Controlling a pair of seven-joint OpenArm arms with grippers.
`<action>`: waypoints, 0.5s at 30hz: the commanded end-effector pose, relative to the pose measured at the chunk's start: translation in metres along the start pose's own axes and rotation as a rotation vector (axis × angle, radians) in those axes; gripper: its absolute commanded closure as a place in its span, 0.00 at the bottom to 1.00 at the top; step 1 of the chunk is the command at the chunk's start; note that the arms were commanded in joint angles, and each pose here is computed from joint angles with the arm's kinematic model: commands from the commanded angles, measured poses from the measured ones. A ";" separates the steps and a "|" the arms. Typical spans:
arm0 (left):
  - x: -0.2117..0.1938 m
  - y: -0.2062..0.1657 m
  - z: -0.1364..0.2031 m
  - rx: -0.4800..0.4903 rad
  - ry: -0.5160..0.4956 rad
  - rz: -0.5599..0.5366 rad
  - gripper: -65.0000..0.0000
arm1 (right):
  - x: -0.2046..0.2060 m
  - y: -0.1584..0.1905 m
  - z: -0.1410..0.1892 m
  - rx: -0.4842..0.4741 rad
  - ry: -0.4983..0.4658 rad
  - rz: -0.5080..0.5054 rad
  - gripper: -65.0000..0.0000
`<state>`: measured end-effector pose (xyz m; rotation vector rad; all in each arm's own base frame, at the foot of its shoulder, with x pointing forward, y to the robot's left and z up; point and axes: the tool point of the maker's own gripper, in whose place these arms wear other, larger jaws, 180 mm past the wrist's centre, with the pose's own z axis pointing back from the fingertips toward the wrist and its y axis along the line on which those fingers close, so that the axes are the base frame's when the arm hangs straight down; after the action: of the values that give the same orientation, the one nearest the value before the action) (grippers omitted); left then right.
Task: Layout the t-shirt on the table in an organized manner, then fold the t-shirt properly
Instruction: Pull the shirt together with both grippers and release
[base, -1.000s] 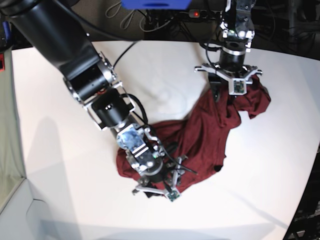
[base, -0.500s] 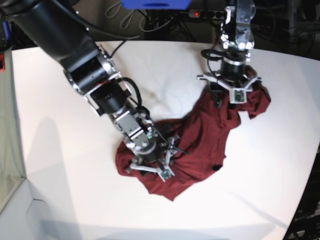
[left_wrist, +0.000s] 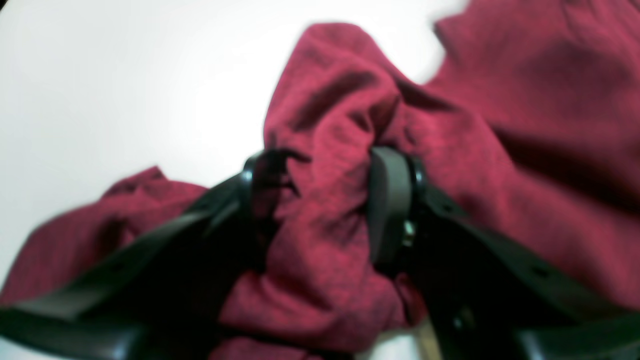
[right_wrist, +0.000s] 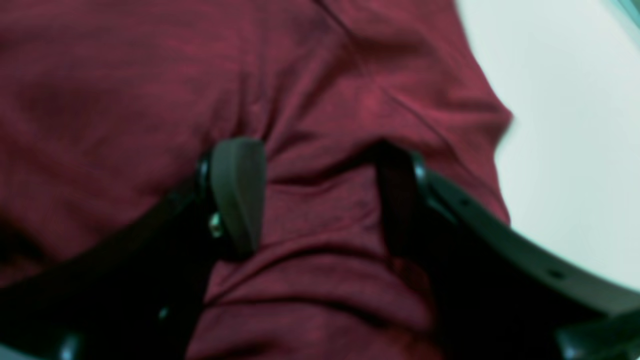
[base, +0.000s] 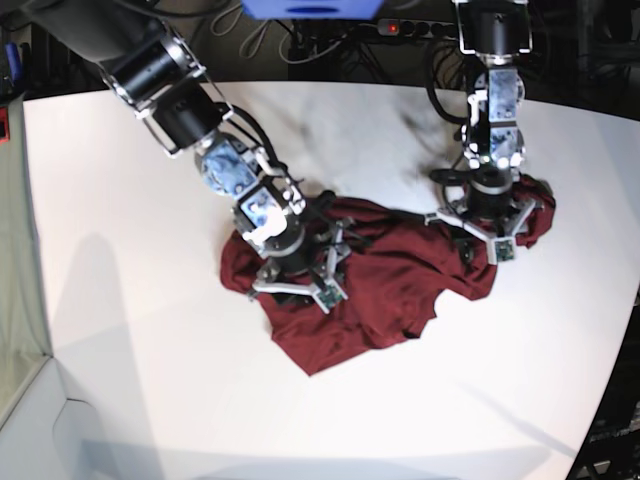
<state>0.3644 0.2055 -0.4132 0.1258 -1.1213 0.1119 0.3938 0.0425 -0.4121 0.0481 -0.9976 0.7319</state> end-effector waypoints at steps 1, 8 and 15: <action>0.026 0.001 -0.009 0.006 -0.066 0.001 0.58 | 0.020 0.010 0.006 0.025 -0.051 0.019 0.43; 0.079 0.003 -0.041 0.013 -0.140 0.017 0.58 | 0.046 0.072 0.051 0.148 -0.111 0.057 0.43; 0.170 0.009 -0.012 0.017 -0.381 -0.003 0.58 | 0.094 0.024 0.071 0.047 -0.234 -0.017 0.43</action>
<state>0.4437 0.2147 -0.2803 0.1514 -1.4532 0.0957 0.3522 0.0839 -0.3181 0.1853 -1.1628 0.7501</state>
